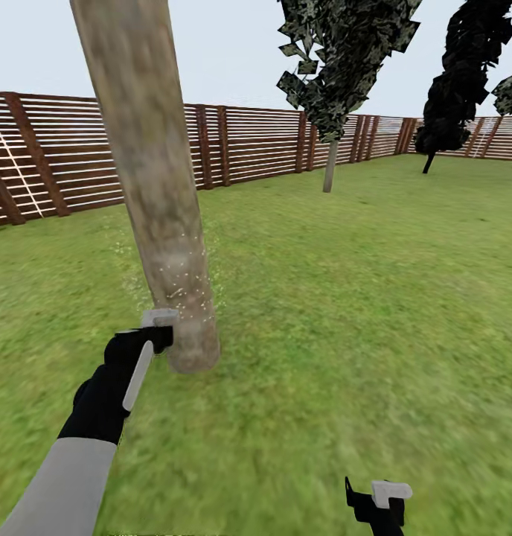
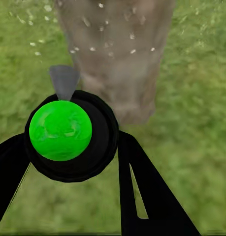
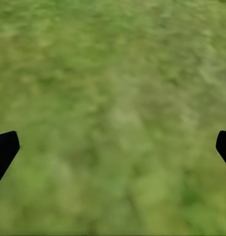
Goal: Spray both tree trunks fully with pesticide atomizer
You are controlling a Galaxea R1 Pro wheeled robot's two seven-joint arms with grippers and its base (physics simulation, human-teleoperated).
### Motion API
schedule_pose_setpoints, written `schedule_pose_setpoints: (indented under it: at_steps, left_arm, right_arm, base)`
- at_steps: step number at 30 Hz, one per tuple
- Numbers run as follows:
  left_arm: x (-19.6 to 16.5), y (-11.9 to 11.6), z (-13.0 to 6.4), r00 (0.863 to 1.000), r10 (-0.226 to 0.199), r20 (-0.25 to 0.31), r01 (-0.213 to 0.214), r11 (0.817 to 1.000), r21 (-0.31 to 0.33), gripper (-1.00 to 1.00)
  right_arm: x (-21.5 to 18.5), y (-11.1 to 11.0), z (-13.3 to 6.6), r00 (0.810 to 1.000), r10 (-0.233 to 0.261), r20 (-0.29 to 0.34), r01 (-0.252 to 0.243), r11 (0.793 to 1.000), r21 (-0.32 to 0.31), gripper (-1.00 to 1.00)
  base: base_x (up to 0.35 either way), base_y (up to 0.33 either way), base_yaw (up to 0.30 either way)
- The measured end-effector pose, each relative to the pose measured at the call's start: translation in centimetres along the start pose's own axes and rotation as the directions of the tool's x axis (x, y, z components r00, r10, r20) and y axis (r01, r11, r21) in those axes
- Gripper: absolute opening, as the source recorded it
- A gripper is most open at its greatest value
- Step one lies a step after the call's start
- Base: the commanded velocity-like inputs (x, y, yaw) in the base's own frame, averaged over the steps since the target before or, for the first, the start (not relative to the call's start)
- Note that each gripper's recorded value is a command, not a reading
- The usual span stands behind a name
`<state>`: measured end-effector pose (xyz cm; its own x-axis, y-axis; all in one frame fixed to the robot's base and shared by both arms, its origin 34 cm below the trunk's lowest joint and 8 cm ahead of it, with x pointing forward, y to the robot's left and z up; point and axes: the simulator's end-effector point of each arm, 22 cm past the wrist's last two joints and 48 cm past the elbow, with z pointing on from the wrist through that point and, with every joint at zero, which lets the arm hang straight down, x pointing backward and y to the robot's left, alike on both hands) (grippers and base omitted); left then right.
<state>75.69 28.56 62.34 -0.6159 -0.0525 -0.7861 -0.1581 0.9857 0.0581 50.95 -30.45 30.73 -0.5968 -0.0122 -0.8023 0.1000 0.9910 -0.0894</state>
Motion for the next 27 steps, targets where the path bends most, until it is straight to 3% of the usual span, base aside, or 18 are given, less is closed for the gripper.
schedule_pose_setpoints:
  at_steps: [4, 8, 10, 13, 19, 22, 27]
  left_arm:
    - [-3.9, 1.1, -0.2, 1.000, 0.004, -0.002, -0.004, 1.000, -0.019, -1.00]
    - [-3.8, 2.4, -0.4, 1.000, 0.009, -0.014, -0.010, 0.998, -0.066, -1.00]
    - [-3.9, 5.8, -0.2, 1.000, 0.024, -0.014, -0.026, 0.992, -0.122, -1.00]
    - [-4.0, 8.2, -0.2, 0.999, -0.033, -0.012, 0.031, 0.990, -0.138, -1.00]
    - [-5.6, 8.1, -1.2, 0.999, -0.040, 0.035, 0.045, 0.990, -0.132, -1.00]
    - [-3.7, 9.0, -0.8, 0.999, -0.041, 0.007, 0.041, 0.988, -0.147, -1.00]
    - [-2.3, 8.4, -0.5, 0.999, -0.045, -0.014, 0.042, 0.990, -0.136, -1.00]
  right_arm:
    - [0.0, 0.0, 0.0, 1.000, 0.000, 0.000, 0.000, 1.000, 0.000, 1.00]
    - [0.0, 0.0, 0.0, 1.000, -0.001, -0.001, 0.001, 1.000, 0.000, 1.00]
    - [0.0, -0.1, 0.0, 1.000, -0.001, -0.001, 0.001, 1.000, 0.001, 1.00]
    - [0.0, -0.3, 0.0, 1.000, -0.003, 0.000, 0.003, 1.000, 0.003, 1.00]
    - [0.0, -0.2, 0.0, 1.000, -0.002, 0.001, 0.002, 1.000, 0.002, 1.00]
    - [-0.1, -0.1, 0.0, 1.000, -0.002, 0.001, 0.002, 1.000, 0.001, 1.00]
    - [0.0, 0.1, 0.0, 1.000, 0.000, 0.001, 0.000, 1.000, -0.001, 1.00]
  base:
    - [0.000, 0.000, 0.013]
    - [0.000, 0.000, 0.000]
    - [0.131, 0.000, 0.000]
    - [0.190, 0.016, 0.000]
    - [-0.164, 0.001, 0.000]
    - [-0.120, 0.000, 0.000]
    - [0.010, 0.000, 0.127]
